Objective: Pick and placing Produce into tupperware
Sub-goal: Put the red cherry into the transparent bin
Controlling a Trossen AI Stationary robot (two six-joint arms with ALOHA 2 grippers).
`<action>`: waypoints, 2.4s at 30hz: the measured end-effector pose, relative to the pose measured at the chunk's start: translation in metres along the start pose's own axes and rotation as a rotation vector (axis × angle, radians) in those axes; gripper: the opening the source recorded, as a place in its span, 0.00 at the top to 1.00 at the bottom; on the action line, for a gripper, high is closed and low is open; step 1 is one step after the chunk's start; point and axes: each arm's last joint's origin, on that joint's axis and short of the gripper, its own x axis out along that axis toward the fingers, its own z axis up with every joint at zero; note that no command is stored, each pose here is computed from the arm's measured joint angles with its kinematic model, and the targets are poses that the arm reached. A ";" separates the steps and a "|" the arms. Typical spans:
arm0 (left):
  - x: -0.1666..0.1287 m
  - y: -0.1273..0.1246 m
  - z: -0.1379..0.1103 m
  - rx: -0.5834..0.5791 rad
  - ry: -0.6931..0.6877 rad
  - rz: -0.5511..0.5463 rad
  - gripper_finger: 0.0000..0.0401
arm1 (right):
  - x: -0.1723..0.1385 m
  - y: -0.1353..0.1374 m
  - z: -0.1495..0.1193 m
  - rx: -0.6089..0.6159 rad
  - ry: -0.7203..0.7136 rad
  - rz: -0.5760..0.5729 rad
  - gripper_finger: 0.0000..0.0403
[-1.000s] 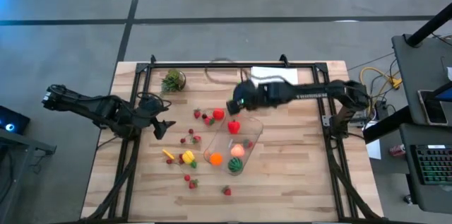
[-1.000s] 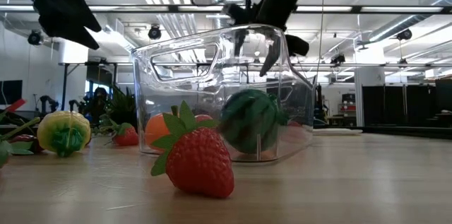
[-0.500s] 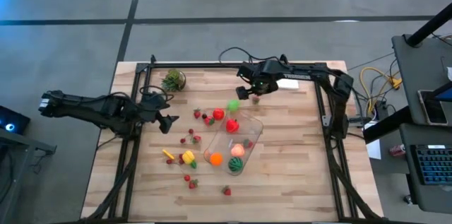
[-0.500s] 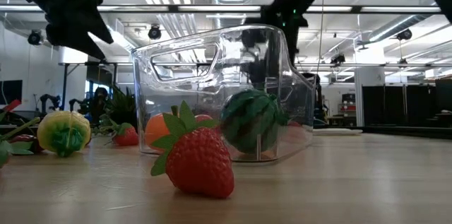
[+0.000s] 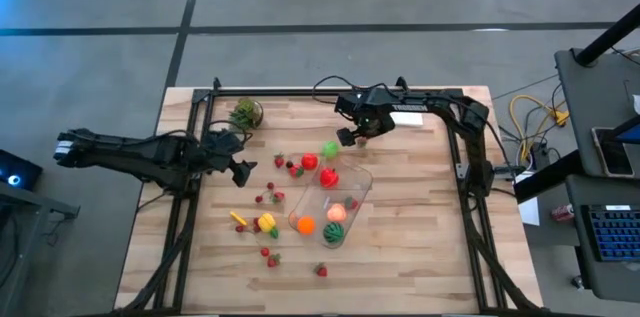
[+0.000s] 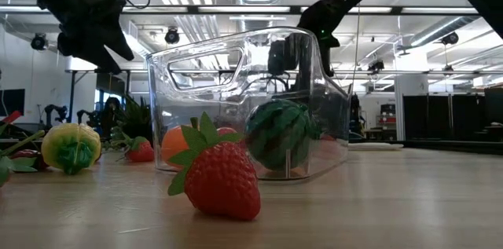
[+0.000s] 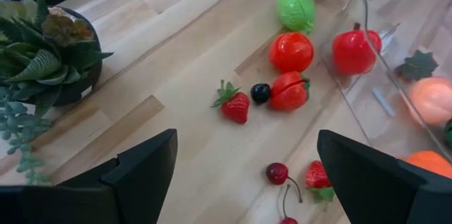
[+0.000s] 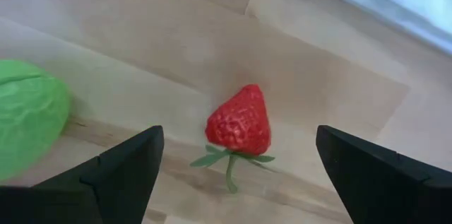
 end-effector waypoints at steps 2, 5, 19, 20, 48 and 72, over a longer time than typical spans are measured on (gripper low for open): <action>0.001 0.000 0.000 0.002 0.005 0.007 0.18 | -0.002 -0.001 0.000 -0.003 -0.019 -0.013 0.10; 0.002 -0.001 0.000 0.011 0.008 0.009 0.18 | -0.002 -0.001 0.001 -0.022 -0.032 -0.029 0.10; 0.001 -0.001 0.000 0.008 0.025 -0.022 0.18 | -0.001 -0.001 0.000 0.035 -0.015 -0.020 0.10; 0.000 -0.001 0.000 0.008 0.027 -0.027 0.18 | -0.001 -0.001 0.000 0.038 -0.016 -0.020 0.10; 0.035 -0.010 -0.019 0.182 0.162 -0.008 0.18 | -0.025 0.009 -0.013 -0.005 -0.051 0.051 0.10; 0.090 -0.047 -0.039 0.070 0.544 -0.040 0.19 | -0.101 0.003 -0.053 -0.140 -0.211 0.063 0.10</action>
